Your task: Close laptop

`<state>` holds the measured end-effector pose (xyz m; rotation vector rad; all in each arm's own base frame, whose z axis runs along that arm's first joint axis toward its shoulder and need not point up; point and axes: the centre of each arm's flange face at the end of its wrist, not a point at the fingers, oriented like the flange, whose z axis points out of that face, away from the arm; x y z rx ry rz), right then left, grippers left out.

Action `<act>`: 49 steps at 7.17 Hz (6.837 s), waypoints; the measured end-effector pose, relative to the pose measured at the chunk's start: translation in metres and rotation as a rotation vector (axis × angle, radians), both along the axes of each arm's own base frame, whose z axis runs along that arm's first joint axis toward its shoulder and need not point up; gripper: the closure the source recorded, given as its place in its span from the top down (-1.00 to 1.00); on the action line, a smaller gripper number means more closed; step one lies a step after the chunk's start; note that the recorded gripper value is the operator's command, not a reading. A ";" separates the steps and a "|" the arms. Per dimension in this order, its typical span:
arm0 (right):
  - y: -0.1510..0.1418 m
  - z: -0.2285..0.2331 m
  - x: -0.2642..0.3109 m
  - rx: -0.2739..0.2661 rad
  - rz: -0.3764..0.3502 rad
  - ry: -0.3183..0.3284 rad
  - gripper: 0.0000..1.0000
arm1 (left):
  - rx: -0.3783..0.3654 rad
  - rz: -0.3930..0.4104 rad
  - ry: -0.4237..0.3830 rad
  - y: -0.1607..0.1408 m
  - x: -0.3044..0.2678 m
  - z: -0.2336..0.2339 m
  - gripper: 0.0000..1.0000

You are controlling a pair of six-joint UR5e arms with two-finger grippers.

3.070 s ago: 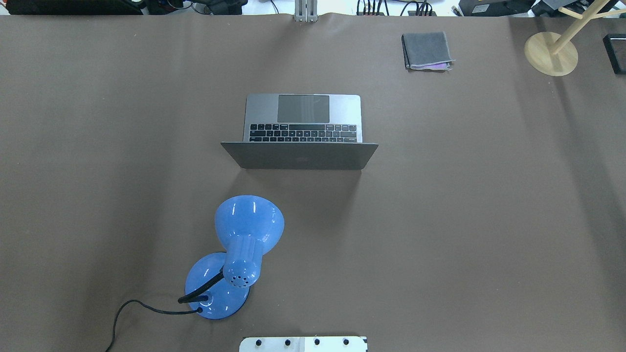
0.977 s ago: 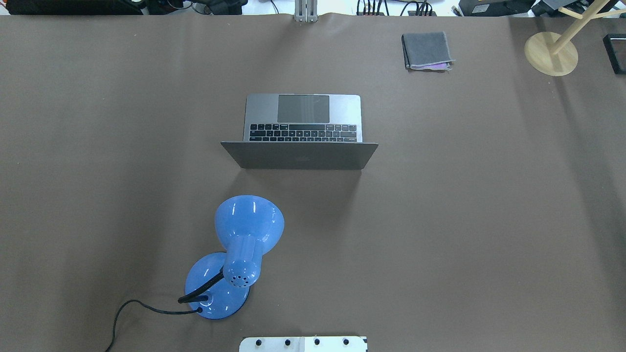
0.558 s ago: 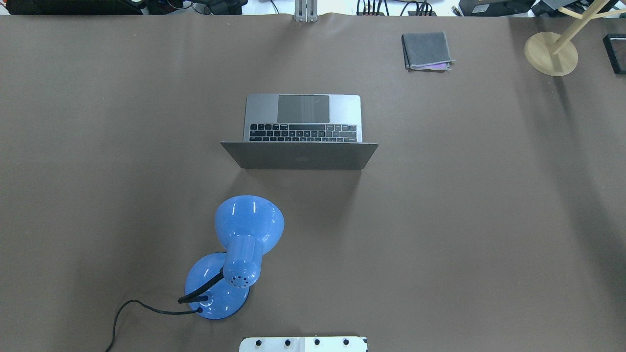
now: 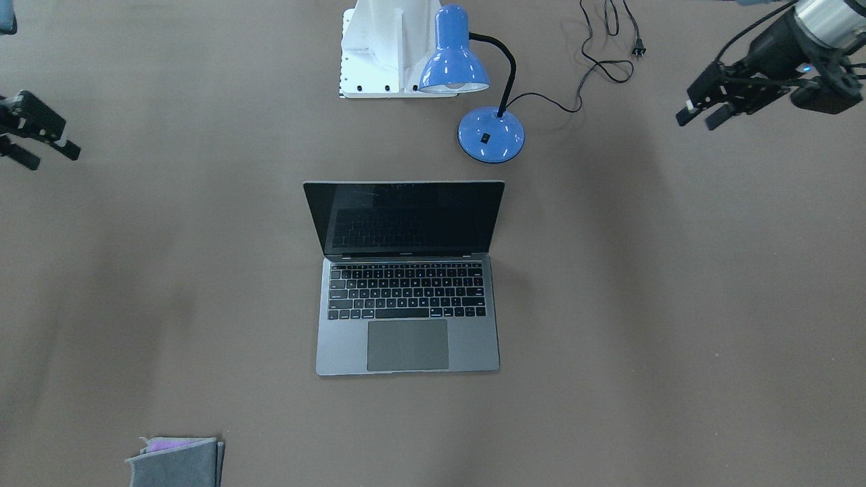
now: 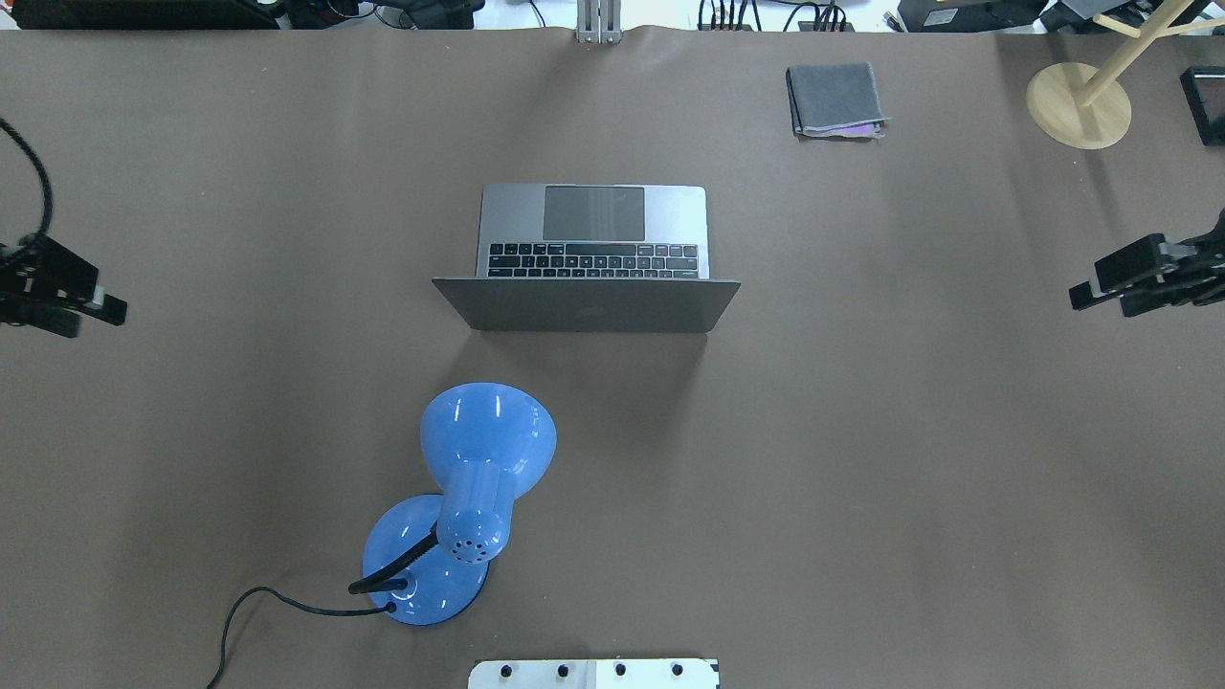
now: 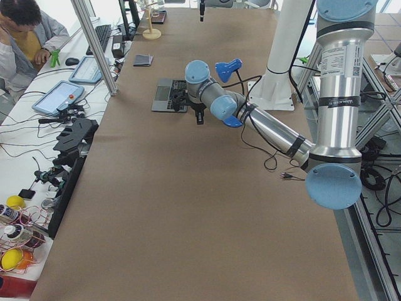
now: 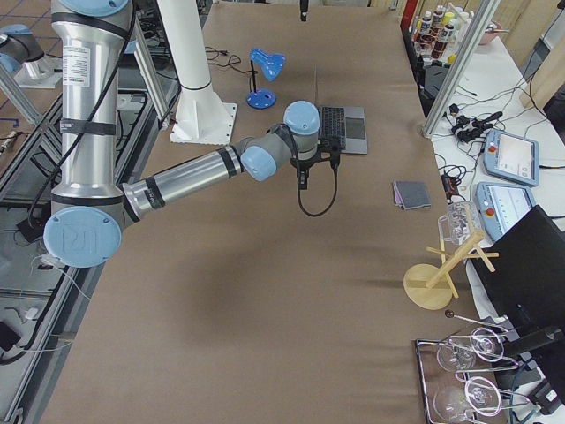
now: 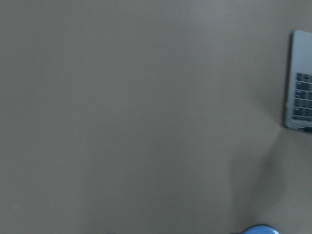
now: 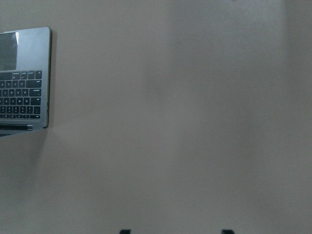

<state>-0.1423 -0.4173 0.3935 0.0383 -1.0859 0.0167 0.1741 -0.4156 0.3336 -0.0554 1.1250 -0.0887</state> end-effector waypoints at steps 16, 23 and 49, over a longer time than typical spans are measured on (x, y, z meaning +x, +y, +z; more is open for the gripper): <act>-0.004 -0.172 -0.257 0.121 -0.010 -0.058 -1.00 | 0.074 -0.074 -0.019 -0.038 0.233 -0.138 -1.00; -0.038 -0.191 -0.271 0.177 0.107 -0.022 -1.00 | 0.178 -0.202 -0.077 -0.063 0.245 -0.151 -1.00; -0.107 0.163 0.103 0.184 0.028 0.100 -1.00 | 0.271 -0.052 -0.127 -0.029 -0.145 0.188 -1.00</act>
